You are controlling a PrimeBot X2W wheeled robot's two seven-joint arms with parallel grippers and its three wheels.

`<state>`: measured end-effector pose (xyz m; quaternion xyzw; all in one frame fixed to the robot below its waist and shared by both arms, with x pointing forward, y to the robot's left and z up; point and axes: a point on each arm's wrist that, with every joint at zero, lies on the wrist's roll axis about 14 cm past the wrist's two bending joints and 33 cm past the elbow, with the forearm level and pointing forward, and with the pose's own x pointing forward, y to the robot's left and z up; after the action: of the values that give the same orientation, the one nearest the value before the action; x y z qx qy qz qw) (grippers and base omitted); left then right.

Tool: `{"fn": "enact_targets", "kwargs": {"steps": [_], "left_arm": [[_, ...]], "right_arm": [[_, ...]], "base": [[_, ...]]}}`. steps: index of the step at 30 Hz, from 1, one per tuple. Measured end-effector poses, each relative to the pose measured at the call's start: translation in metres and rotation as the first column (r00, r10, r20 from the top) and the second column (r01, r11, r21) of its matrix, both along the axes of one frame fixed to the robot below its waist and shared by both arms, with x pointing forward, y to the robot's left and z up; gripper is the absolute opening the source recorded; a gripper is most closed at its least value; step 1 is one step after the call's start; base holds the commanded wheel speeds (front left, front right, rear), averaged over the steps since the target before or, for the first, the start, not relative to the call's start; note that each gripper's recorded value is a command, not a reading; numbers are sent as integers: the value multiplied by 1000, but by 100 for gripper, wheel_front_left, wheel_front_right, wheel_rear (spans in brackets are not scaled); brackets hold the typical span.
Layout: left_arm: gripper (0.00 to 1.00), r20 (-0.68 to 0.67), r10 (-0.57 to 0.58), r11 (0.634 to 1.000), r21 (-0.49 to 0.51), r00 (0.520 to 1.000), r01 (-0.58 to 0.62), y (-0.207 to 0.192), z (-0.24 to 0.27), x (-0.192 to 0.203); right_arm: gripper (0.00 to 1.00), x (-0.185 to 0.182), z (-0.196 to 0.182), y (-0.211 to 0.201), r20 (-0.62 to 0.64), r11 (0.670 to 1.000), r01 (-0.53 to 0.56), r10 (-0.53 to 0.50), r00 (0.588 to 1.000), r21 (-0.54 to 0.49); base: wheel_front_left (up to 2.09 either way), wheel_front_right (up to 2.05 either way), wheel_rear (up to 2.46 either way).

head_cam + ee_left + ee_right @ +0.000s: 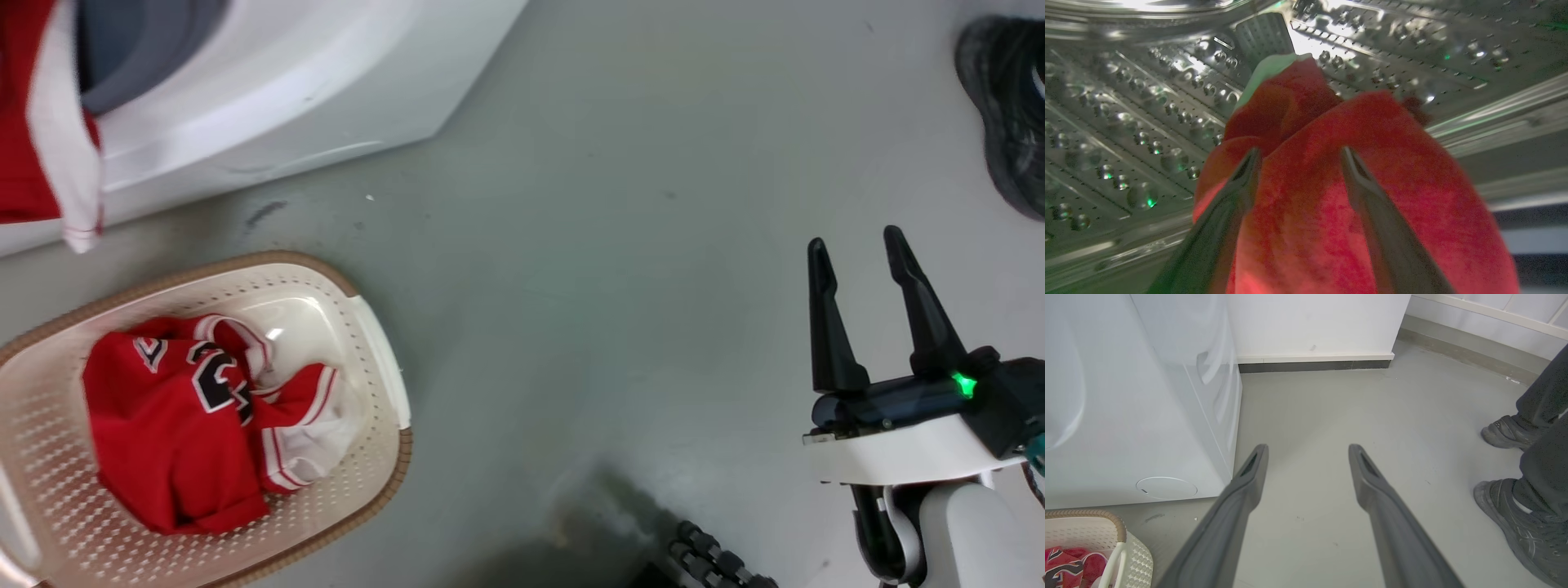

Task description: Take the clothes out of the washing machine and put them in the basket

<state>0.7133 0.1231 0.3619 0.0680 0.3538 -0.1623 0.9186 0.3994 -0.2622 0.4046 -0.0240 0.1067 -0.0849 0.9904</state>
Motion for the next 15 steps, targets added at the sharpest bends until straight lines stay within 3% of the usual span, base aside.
{"fn": "enact_targets", "kwargs": {"steps": [6,15], "left_arm": [[100,-113,11,998,63,994,-4,1,-45,9],[100,-168,54,995,97,984,-38,15,-78,17]], "right_arm": [[100,-7,-14,-1,-56,1000,8,-8,998,-6],[100,-12,-26,-1,-98,1000,19,-19,995,3]], "base": [[0,0,0],[0,0,0]]}}
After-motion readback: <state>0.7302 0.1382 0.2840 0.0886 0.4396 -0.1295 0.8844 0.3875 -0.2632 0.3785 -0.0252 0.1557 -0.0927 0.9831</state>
